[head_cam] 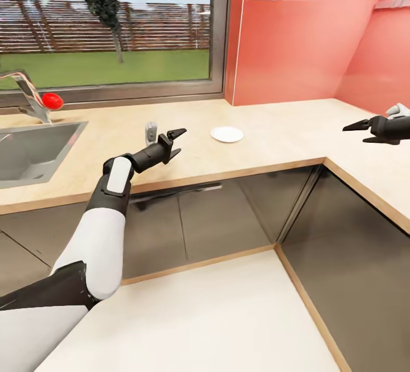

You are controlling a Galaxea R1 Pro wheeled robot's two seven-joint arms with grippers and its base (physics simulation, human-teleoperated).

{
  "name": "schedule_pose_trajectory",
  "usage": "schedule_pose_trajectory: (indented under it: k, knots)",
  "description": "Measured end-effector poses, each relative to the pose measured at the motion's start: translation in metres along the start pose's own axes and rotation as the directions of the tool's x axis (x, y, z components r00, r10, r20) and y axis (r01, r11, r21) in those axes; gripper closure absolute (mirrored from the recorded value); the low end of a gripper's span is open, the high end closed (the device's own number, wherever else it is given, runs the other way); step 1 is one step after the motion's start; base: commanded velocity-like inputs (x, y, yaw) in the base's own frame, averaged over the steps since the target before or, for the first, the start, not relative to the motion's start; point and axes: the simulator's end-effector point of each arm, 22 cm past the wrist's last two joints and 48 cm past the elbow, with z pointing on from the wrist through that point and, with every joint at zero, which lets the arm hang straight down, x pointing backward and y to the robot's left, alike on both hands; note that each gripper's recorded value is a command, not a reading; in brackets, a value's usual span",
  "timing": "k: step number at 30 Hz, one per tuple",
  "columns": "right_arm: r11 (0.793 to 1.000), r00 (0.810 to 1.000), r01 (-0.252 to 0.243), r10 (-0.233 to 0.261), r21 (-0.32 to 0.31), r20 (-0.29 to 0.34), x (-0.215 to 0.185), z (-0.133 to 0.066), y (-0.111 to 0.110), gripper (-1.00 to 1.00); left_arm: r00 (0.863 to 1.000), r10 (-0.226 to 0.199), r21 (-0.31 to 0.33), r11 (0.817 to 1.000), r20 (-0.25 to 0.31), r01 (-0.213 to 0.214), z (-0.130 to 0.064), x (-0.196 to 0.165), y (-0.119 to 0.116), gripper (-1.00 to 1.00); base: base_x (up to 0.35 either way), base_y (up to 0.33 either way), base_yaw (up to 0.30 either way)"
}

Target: Set up a coffee station on the kitchen countertop: keep the coffee maker on the countertop, move the bottle of coffee from the kitchen shelf to the counter next to the coffee maker, place a paper coffee filter on top of the coffee maker, put the saucer next to the coffee maker with the coffee cup on the saucer, and place the electric kettle next to the coffee maker.

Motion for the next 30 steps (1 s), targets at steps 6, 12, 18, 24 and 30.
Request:
schedule_pose_trajectory:
  k: [6,12,18,24,30]
  knots:
    - [1.0,1.0,0.0,0.0,0.0,0.0,0.0002,0.0004,0.0,-1.0,1.0,0.0,0.002,1.0,0.001,0.0,-0.0003,-0.0006,-0.0005,-1.0,0.225,-0.182,0.15]
    - [1.0,1.0,-0.001,0.001,-0.002,-0.004,0.0014,0.0021,0.0006,-1.0,1.0,-0.002,0.003,1.0,0.002,0.002,-0.0006,-0.0012,-0.0004,-1.0,0.051,-0.041,0.256]
    - [1.0,1.0,-0.002,0.002,-0.004,-0.006,0.0023,0.0027,0.0011,-1.0,1.0,0.0,0.004,1.0,0.001,0.0,-0.0005,-0.0008,-0.0012,-1.0,0.122,-0.086,0.158]
    - [1.0,1.0,-0.003,0.003,-0.003,-0.013,0.0059,0.0049,0.0002,-1.0,1.0,0.001,0.004,1.0,0.0,-0.001,-0.0003,-0.0005,-0.0014,-1.0,0.243,-0.173,0.016]
    - [1.0,1.0,-0.005,0.005,-0.002,-0.018,0.0091,0.0065,-0.0011,-1.0,1.0,0.0,0.005,1.0,-0.002,0.0,-0.0005,-0.0003,-0.0019,-1.0,0.249,-0.185,0.047]
